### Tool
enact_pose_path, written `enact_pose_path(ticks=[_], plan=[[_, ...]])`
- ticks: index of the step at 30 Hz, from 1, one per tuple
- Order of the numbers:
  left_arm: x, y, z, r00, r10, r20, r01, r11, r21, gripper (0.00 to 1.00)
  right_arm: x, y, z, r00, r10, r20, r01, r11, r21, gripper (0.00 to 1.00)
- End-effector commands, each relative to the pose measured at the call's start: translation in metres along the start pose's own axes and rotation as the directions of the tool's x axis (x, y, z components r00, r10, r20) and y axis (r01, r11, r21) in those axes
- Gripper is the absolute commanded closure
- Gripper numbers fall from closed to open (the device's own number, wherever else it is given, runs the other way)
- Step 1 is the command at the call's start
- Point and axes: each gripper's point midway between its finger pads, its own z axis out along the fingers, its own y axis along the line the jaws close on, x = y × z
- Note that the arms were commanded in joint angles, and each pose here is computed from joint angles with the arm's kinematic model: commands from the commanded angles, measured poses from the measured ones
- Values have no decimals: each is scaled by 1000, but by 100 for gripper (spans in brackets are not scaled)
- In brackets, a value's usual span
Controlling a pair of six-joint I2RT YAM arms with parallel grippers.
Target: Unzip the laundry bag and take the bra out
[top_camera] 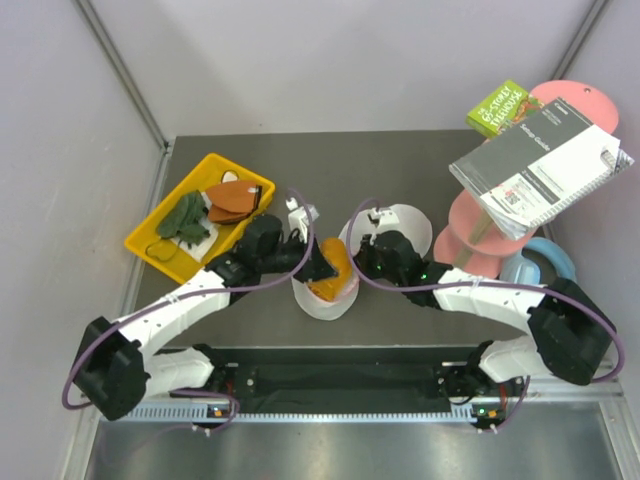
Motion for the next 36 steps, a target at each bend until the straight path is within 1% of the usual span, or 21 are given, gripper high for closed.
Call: enact_pose_path(ticks=[1,6,7,12,19,24,27,30,31,32,34,35,36], plan=[[-39,-13,-11,987,-2,164,-13,996,92,100,-24,10,1,998,29,59,-28,999,-16,100],[-67,12,-21,951,-22,307,26,1000,-11,100,-24,12,-4,998,24,60,-22,999,-39,100],[-77,10,-25,936,-5,351,10,1000,-11,100,-24,12,-5,998,21,61,-18,999,-43,100],[-106,9,-33,882,2,471,7,1000,-17,100,-17,16,-8,999,8,48,-5,998,-62,100],[-126,7,-25,854,-27,520,11,999,33,100,-10,17,-10,999,-12,37,15,997,-72,100],[-142,-18,-32,840,-77,537,-2,989,145,100,-6,13,-8,1000,-14,26,15,998,-58,100],[-148,-30,-40,837,-90,539,-11,983,182,100,-5,12,-8,1000,-11,26,12,999,-53,100],[-156,-40,-56,818,-112,564,-19,975,221,100,-3,11,-8,1000,-8,25,9,999,-49,100],[-160,-48,-65,809,-109,578,-44,969,244,100,-4,10,-7,1000,-9,26,10,999,-46,100],[-164,-48,-72,797,-136,588,-31,964,265,100,-4,11,-7,1000,-10,25,11,999,-49,100],[-169,-55,-84,790,-147,596,-50,952,301,100,-3,10,-6,1000,-8,22,9,999,-45,100],[-176,-58,-93,774,-156,613,-59,947,315,100,-3,11,-6,1000,-10,23,11,999,-46,100],[-179,-59,-97,770,-157,618,-65,945,320,100,-3,11,-6,1000,-10,23,11,999,-46,100]])
